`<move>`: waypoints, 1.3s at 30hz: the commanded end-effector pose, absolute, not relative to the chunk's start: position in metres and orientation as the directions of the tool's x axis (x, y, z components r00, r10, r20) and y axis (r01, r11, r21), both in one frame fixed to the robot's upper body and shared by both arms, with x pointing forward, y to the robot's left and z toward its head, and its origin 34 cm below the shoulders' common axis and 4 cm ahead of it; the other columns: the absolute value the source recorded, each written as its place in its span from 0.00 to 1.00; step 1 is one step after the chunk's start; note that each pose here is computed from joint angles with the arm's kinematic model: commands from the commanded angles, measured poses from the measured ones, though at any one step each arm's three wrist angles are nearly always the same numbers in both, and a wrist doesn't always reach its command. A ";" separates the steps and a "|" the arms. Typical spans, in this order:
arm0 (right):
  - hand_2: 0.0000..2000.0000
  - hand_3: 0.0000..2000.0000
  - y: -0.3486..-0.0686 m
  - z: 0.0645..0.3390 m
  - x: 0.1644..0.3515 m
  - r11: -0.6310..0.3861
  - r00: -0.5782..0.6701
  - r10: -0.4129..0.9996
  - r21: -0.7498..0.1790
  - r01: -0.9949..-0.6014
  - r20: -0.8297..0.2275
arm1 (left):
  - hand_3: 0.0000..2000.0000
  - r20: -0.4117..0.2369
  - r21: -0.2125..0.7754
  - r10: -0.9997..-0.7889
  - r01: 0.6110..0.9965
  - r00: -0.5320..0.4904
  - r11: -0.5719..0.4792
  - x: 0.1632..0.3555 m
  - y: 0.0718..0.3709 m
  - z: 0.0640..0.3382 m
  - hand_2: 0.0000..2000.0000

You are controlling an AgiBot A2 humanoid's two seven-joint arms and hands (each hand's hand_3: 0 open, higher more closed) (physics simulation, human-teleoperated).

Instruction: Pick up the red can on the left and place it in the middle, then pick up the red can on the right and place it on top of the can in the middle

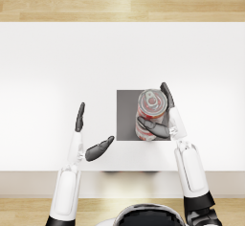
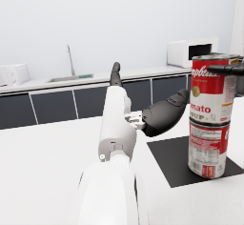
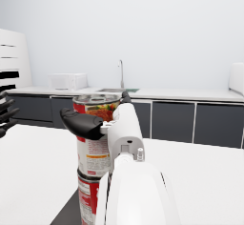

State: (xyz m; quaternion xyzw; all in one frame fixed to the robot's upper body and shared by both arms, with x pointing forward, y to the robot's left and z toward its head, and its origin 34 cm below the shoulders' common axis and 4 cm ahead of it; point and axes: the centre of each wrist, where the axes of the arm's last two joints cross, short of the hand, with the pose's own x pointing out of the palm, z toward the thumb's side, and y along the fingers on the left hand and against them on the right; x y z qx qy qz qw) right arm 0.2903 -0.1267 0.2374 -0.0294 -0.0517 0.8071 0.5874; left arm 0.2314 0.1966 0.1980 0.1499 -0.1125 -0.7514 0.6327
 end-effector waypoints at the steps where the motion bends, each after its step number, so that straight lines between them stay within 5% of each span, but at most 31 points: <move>1: 0.00 0.00 -0.126 0.246 0.287 -0.304 -0.309 0.951 -0.151 -0.941 0.014 | 0.00 -0.079 0.376 -0.985 0.911 -0.151 -0.170 0.233 0.196 0.203 0.00; 13: 0.00 0.00 -0.136 0.301 0.275 -0.240 -0.277 0.959 -0.361 -0.901 0.053 | 0.00 -0.056 0.452 -0.986 0.877 -0.157 -0.165 0.231 0.190 0.222 0.00; 14: 0.00 0.00 -0.133 0.285 0.279 -0.256 -0.283 0.958 -0.301 -0.919 0.050 | 0.00 -0.053 0.482 -0.986 0.861 -0.157 -0.163 0.231 0.189 0.230 0.00; 20: 0.00 0.00 -0.136 0.295 0.276 -0.242 -0.277 0.959 -0.341 -0.908 0.056 | 0.00 -0.033 0.676 -0.996 0.732 -0.081 -0.082 0.236 0.204 0.291 0.00; 21: 0.00 0.00 -0.182 0.341 0.248 -0.063 -0.148 0.982 -0.546 -0.836 0.113 | 0.00 -0.037 0.697 -0.998 0.714 -0.058 -0.067 0.238 0.210 0.299 0.00; 23: 0.00 0.00 -0.201 0.340 0.247 0.008 -0.084 0.986 -0.542 -0.840 0.146 | 0.00 -0.036 0.712 -0.999 0.701 -0.021 -0.040 0.241 0.220 0.306 0.00; 26: 0.00 0.00 -0.220 0.339 0.240 0.089 -0.016 0.983 -0.551 -0.830 0.183 | 0.00 -0.016 0.717 -1.000 0.697 0.024 0.005 0.244 0.232 0.309 0.00; 27: 0.00 0.00 -0.201 0.331 0.249 0.010 -0.080 0.985 -0.513 -0.858 0.151 | 0.00 -0.013 0.719 -0.999 0.695 0.032 0.013 0.245 0.234 0.310 0.00; 29: 0.00 0.00 -0.210 0.334 0.245 0.051 -0.047 0.985 -0.539 -0.841 0.168 | 0.00 -0.004 0.709 -0.999 0.705 0.046 0.029 0.247 0.238 0.307 0.00; 33: 0.00 0.00 -0.217 0.335 0.241 0.117 -0.022 0.983 -0.724 -0.680 0.180 | 0.00 0.013 0.678 -0.998 0.733 0.068 0.059 0.247 0.244 0.296 0.00; 34: 0.00 0.00 -0.239 0.297 0.237 -0.122 0.013 0.977 -0.602 -0.789 -0.214 | 0.00 0.017 0.671 -0.997 0.738 0.073 0.066 0.246 0.245 0.293 0.00; 35: 0.00 0.00 -0.221 0.325 0.241 0.061 -0.009 0.996 -0.732 -0.678 0.091 | 0.00 0.010 0.678 -0.998 0.734 0.056 0.048 0.247 0.241 0.295 0.00; 39: 0.00 0.00 -0.234 0.302 0.238 -0.082 0.013 0.991 -0.677 -0.732 -0.135 | 0.00 0.018 0.666 -0.998 0.744 0.067 0.062 0.246 0.244 0.291 0.00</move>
